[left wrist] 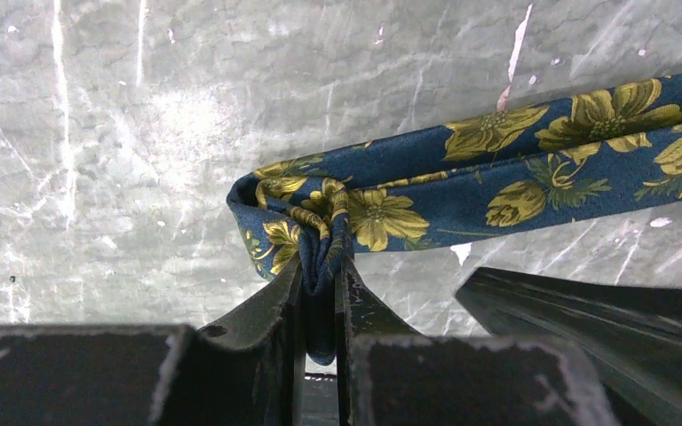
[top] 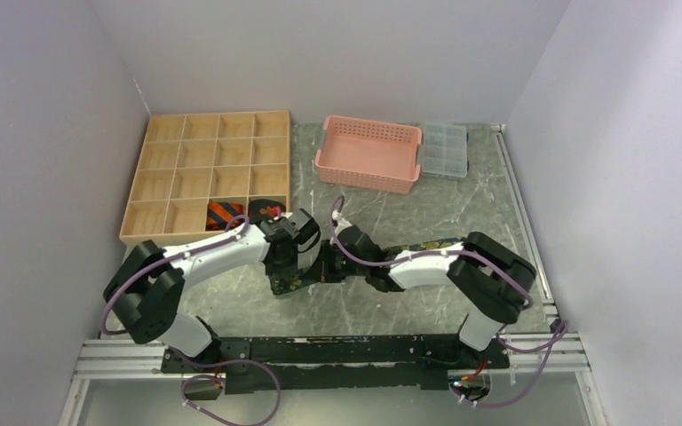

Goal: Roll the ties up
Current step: Roll the tie at the center of the board.

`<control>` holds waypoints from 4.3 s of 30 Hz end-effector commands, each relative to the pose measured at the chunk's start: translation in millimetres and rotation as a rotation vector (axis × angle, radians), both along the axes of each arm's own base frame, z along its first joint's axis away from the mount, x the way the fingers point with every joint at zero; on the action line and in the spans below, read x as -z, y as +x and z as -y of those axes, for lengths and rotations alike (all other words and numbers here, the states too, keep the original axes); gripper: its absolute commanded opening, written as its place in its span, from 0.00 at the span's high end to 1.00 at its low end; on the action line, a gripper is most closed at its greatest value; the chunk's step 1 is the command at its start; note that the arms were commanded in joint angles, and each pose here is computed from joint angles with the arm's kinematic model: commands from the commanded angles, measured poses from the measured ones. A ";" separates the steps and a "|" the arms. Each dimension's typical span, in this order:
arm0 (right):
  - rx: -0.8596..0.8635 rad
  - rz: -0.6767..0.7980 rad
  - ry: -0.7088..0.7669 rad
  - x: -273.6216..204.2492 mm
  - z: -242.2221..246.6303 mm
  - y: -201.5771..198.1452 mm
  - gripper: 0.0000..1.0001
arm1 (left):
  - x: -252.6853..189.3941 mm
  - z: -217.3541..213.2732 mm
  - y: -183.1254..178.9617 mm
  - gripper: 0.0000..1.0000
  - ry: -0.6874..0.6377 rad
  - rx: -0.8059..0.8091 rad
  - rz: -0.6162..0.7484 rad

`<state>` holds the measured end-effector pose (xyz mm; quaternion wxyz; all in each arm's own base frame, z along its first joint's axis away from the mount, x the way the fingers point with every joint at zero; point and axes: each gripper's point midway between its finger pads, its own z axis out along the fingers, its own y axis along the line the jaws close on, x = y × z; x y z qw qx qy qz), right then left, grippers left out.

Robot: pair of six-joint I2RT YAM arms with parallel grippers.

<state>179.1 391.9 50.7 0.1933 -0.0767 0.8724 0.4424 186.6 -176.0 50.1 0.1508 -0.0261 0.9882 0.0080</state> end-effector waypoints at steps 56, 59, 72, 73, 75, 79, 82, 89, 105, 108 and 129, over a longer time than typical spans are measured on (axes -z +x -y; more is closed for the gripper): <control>-0.031 0.299 -0.189 -49.7 28.0 19.6 0.59 | -40.9 -22.3 -4.6 0.16 -0.492 -0.247 0.503; -0.037 0.306 -0.227 -43.6 21.0 23.6 0.56 | -44.0 -31.2 -5.4 0.14 -0.622 -0.283 0.575; -0.044 0.265 -0.304 -10.7 14.3 26.5 0.58 | -14.3 -9.6 0.1 0.14 -0.775 -0.242 0.469; -0.028 0.271 -0.308 -10.7 17.1 28.0 0.58 | -13.0 -7.8 2.2 0.14 -0.771 -0.237 0.454; 0.000 0.295 -0.279 -22.3 20.1 29.7 0.57 | -11.2 -7.3 7.3 0.14 -0.755 -0.235 0.437; 0.001 0.321 -0.243 -44.3 17.3 29.8 0.56 | -11.3 -5.3 11.2 0.15 -0.764 -0.228 0.430; -0.029 0.308 -0.227 -47.6 8.8 27.3 0.55 | -11.6 -5.4 12.6 0.16 -0.771 -0.223 0.437; -0.092 0.218 -0.220 -24.7 -5.4 17.3 0.57 | -5.7 -6.8 8.0 0.18 -0.762 -0.218 0.411; -0.097 -0.003 -0.036 4.6 -5.2 19.0 0.60 | 3.4 -8.7 -1.5 0.23 -0.768 -0.193 0.401; -0.101 -0.034 -0.018 10.2 -5.0 18.8 0.61 | 6.3 -8.4 -2.1 0.23 -0.763 -0.189 0.392; -0.124 -0.188 0.104 32.5 -22.3 6.9 0.74 | 4.6 -15.1 -7.4 0.33 -0.740 -0.179 0.401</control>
